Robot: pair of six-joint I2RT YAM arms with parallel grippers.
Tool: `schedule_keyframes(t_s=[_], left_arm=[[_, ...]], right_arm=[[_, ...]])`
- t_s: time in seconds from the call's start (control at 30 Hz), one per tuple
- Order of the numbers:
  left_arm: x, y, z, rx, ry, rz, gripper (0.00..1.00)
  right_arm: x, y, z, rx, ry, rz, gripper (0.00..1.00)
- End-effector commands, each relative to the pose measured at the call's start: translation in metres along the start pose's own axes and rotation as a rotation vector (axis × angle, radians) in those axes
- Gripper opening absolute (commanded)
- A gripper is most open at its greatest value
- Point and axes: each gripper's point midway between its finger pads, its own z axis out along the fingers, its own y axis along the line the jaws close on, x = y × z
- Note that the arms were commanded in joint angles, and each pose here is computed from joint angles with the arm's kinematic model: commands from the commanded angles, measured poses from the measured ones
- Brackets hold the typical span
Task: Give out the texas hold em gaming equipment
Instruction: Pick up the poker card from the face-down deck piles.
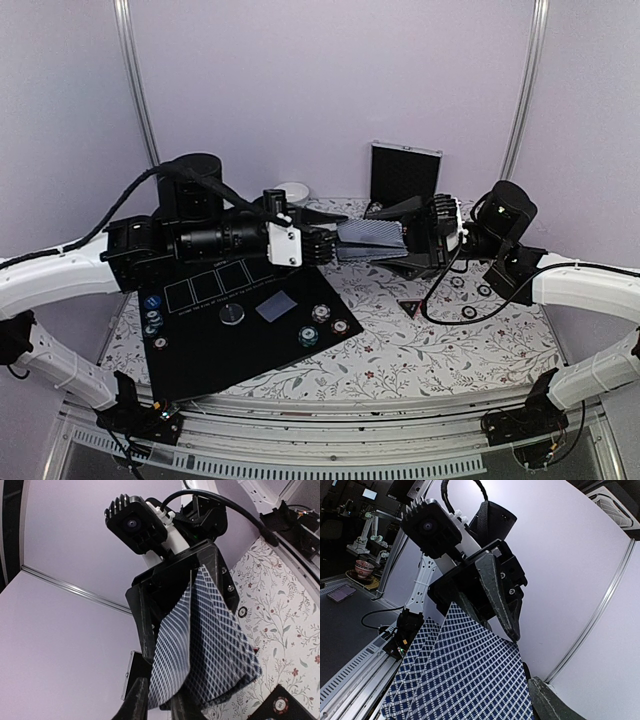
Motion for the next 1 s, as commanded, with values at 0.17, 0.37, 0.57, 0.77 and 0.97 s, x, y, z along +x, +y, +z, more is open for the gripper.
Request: schedule_keyframes(t_s=[0.17,0.37,0.57,0.77,0.97], left_arm=[[-0.02,0.009,0.001,0.019,-0.058,-0.027,0.0],[-0.037,0.036,-0.018,-0.074,-0.114,-0.043,0.0],[-0.035,0.079,-0.037,-0.234,-0.054,-0.141,0.0],[0.061,0.139,-0.081,-0.594,0.404,-0.375,0.0],[0.195,0.1,-0.165,-0.843,1.05,-0.586,0.0]], right_arm=[[-0.013,-0.003,-0.003,0.009,-0.024,-0.04,0.59],[-0.013,-0.004,-0.003,0.01,-0.023,-0.042,0.6],[-0.012,-0.004,-0.003,0.005,-0.023,-0.04,0.6],[-0.014,-0.003,-0.004,0.0,-0.027,-0.044,0.6],[-0.014,-0.002,-0.003,-0.006,-0.029,-0.05,0.6]])
